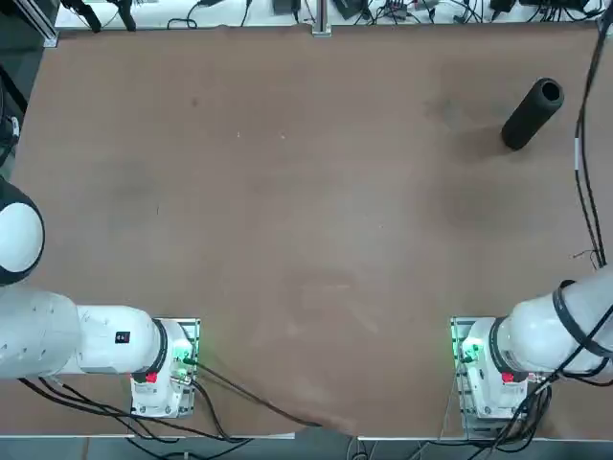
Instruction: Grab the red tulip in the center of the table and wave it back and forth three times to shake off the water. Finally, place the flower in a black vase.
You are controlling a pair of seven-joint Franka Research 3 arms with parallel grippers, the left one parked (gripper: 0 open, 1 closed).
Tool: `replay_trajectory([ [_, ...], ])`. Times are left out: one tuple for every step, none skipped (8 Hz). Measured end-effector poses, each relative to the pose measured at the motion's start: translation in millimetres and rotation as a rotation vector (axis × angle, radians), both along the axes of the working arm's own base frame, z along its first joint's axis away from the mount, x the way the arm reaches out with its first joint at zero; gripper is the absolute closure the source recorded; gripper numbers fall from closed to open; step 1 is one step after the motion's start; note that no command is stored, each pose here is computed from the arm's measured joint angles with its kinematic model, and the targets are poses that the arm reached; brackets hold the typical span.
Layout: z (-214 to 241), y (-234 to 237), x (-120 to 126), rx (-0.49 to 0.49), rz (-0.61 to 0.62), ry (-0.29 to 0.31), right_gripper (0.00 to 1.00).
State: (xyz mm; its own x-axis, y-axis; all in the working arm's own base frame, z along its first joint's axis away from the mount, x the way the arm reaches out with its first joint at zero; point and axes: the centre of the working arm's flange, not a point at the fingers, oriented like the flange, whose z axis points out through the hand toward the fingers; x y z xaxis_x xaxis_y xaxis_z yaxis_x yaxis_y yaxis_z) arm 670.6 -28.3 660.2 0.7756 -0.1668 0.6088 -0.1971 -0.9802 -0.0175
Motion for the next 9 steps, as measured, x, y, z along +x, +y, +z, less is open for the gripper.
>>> replay_trajectory([
  [8,59,-10,0.041,0.014,0.024,0.8],
  [13,113,-24,0.054,-0.003,0.054,0.8],
  [17,155,-38,0.057,-0.053,0.064,0.8],
  [19,182,-49,0.064,-0.096,0.064,0.8],
  [21,187,-55,0.065,-0.123,0.071,0.8],
  [25,166,-55,0.057,-0.163,0.074,0.8],
  [31,114,-50,0.026,-0.208,0.076,0.8],
  [36,43,-47,-0.025,-0.229,0.082,0.8],
  [37,-28,-47,-0.047,-0.231,0.074,0.8],
])
